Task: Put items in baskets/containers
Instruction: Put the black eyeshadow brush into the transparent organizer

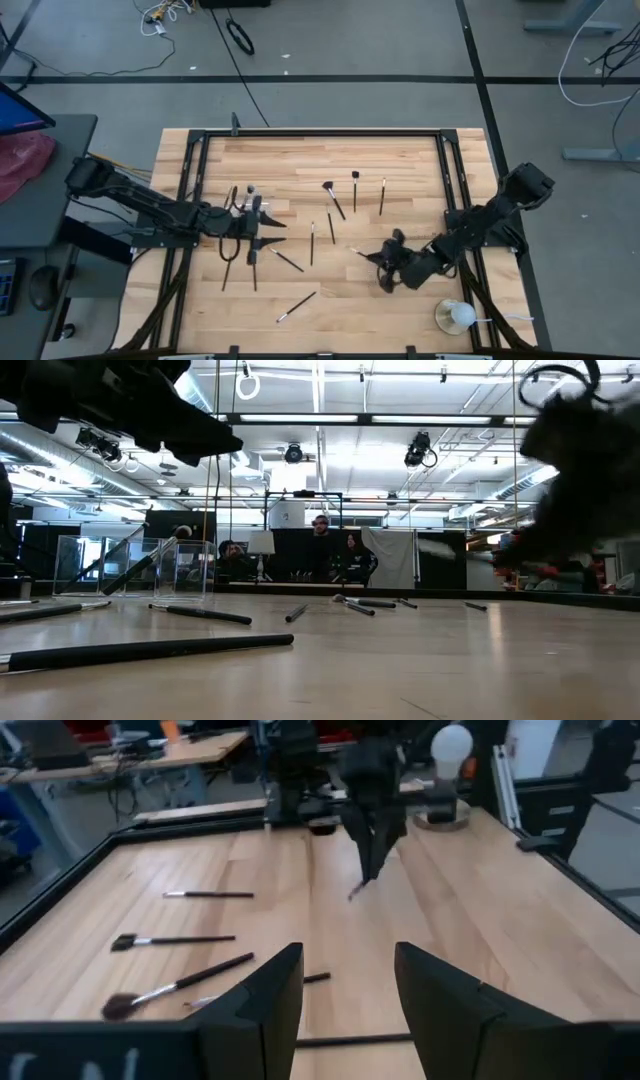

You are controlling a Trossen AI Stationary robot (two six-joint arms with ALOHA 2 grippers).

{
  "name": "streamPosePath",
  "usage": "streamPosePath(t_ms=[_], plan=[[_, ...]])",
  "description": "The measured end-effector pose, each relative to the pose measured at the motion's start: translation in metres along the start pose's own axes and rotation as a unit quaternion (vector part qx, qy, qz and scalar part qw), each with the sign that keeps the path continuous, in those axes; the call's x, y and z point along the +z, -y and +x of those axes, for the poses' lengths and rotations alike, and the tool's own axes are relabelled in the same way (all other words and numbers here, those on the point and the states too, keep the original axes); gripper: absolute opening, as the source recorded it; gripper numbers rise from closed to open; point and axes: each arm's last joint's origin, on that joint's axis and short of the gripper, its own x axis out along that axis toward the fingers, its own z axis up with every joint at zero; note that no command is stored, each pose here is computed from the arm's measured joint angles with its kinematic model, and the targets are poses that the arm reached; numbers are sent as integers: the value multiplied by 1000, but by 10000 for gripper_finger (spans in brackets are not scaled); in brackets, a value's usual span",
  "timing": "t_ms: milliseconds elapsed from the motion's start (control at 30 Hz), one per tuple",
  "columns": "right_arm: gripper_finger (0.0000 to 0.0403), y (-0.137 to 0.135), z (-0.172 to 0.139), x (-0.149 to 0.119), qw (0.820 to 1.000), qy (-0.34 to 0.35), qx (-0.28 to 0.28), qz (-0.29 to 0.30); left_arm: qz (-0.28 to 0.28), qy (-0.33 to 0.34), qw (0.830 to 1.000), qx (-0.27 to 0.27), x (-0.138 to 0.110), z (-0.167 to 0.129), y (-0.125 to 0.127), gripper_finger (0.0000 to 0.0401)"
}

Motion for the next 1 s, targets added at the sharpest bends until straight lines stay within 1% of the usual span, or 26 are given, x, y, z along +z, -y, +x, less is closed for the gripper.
streamPosePath(t_ms=[67, 133, 233, 300, 433, 533, 600, 700, 800, 900, 1000], plan=[[5, -5, 3, 19, 997, 70, 28, -12, 7, 7, 1000, -3, -3, 7, 3, 167], [5, -7, 4, 33, 991, 123, 40, -33, 6, 13, 1000, -2, -7, 14, 5, 167], [5, -6, 5, 52, 979, 180, 67, -62, 0, 37, 999, 0, -9, 23, 7, 168], [5, -6, 7, 61, 973, 201, 76, -81, -6, 59, 998, -14, -10, 29, 7, 168], [5, -10, 19, 75, 965, 220, 85, -110, -7, 118, 991, -65, -10, 38, 7, 168], [5, -17, 35, 82, 962, 225, 87, -131, -6, 146, 986, -76, -8, 45, 7, 168], [5, -23, 47, 87, 958, 232, 87, -142, -5, 153, 985, -77, -4, 52, 8, 168], [5, -30, 63, 91, 954, 245, 79, -155, 3, 159, 983, -94, 2, 64, 11, 168], [4, -34, 74, 93, 952, 246, 73, -164, 7, 165, 980, -110, 8, 72, 14, 179], [5, -36, 76, 93, 952, 246, 73, -165, 10, 168, 979, -113, 10, 75, 16, 194], [4, -37, 75, 92, 952, 248, 74, -164, 24, 163, 980, -113, 9, 75, 17, 195]])
